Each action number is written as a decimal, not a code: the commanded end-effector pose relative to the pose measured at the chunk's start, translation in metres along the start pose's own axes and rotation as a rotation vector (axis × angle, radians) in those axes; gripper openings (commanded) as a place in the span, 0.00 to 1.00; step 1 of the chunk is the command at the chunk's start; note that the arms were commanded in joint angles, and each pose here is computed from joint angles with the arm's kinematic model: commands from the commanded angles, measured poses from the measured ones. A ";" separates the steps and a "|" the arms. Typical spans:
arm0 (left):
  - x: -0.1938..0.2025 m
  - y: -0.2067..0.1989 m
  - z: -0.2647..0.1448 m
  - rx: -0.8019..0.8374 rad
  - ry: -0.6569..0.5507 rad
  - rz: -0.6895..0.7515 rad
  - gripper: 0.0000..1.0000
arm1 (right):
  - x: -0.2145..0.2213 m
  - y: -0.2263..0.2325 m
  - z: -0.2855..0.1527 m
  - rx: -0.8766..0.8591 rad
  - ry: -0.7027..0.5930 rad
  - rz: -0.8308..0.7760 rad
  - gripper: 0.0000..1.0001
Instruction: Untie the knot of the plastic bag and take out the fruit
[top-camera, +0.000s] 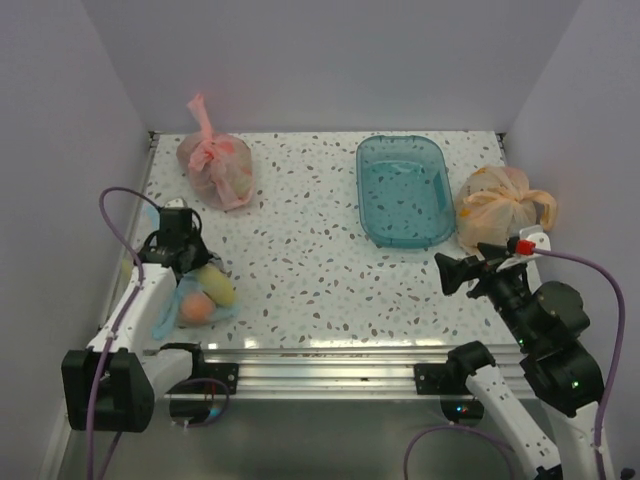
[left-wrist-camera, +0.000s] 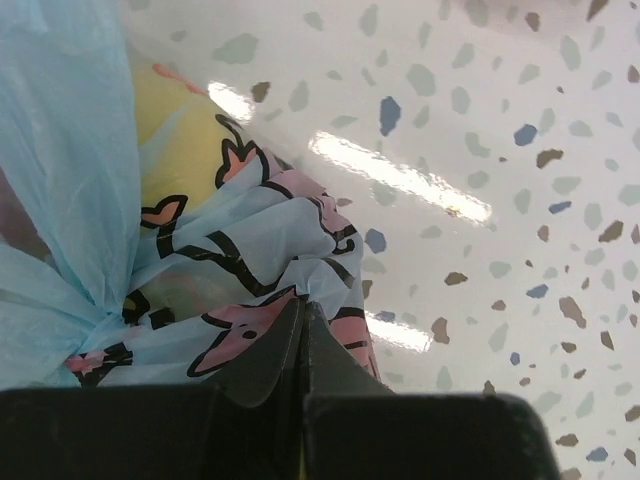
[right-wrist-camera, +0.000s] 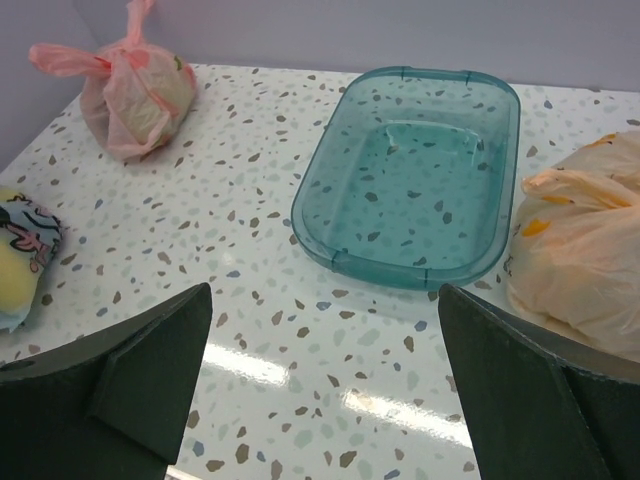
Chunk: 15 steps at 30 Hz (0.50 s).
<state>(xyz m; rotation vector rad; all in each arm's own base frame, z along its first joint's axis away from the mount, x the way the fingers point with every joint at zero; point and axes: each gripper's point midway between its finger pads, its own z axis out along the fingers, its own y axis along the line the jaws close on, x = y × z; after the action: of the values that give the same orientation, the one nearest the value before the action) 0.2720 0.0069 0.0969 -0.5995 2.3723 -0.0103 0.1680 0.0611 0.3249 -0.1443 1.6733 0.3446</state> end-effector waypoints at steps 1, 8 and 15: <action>-0.026 -0.047 -0.013 0.163 -0.056 0.059 0.00 | -0.027 0.003 0.003 -0.012 -0.065 -0.027 0.99; 0.022 -0.163 -0.038 0.417 0.036 0.184 0.00 | -0.023 0.010 0.013 -0.047 -0.035 -0.024 0.99; 0.070 -0.235 -0.077 0.572 0.078 0.331 0.00 | -0.009 0.020 0.024 -0.104 0.060 -0.039 0.99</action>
<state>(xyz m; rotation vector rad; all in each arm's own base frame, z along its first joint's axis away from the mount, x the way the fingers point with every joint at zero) 0.2676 -0.2086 0.1184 0.0615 2.4496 -0.4379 0.1826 0.0764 0.3259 -0.2065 1.7087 0.3736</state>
